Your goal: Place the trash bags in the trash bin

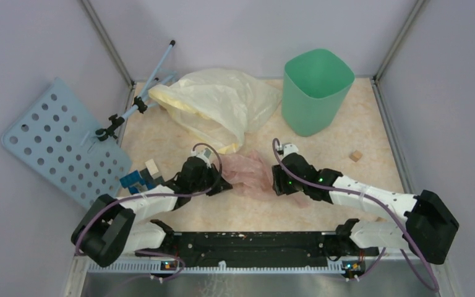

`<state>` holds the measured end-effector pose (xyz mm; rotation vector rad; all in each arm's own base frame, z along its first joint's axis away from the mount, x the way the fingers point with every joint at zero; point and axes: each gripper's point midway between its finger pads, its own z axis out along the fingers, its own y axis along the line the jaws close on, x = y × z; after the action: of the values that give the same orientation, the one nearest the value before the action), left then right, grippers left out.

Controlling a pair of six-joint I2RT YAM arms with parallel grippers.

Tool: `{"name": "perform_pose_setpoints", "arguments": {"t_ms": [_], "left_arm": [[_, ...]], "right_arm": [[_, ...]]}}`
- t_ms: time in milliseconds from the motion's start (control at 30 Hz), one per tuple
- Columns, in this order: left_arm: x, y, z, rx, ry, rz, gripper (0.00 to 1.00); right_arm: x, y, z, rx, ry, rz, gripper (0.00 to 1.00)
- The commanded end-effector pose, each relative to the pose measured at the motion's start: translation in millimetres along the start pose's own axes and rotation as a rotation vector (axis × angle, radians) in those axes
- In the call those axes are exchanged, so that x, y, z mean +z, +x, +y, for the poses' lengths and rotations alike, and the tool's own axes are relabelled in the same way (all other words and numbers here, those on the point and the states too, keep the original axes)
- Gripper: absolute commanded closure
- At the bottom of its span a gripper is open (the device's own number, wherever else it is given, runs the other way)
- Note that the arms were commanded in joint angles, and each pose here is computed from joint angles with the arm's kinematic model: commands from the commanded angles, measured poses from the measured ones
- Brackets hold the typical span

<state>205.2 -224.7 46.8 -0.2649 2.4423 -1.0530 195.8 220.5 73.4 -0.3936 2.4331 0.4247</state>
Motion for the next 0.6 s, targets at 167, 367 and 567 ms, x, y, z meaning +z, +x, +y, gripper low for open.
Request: {"name": "perform_pose_setpoints", "arguments": {"t_ms": [167,367,567], "left_arm": [[12,-54,-34,0.274,0.024,-0.108,0.92],[-22,-62,-38,0.354,0.01,-0.191,0.87],[-48,-63,-39,0.347,-0.005,-0.237,0.83]], "right_arm": [[-15,-9,-10,0.038,0.075,-0.109,1.0],[-42,-32,-14,0.072,0.063,-0.23,1.0],[-69,-53,-16,0.086,0.071,-0.3,1.0]]}}
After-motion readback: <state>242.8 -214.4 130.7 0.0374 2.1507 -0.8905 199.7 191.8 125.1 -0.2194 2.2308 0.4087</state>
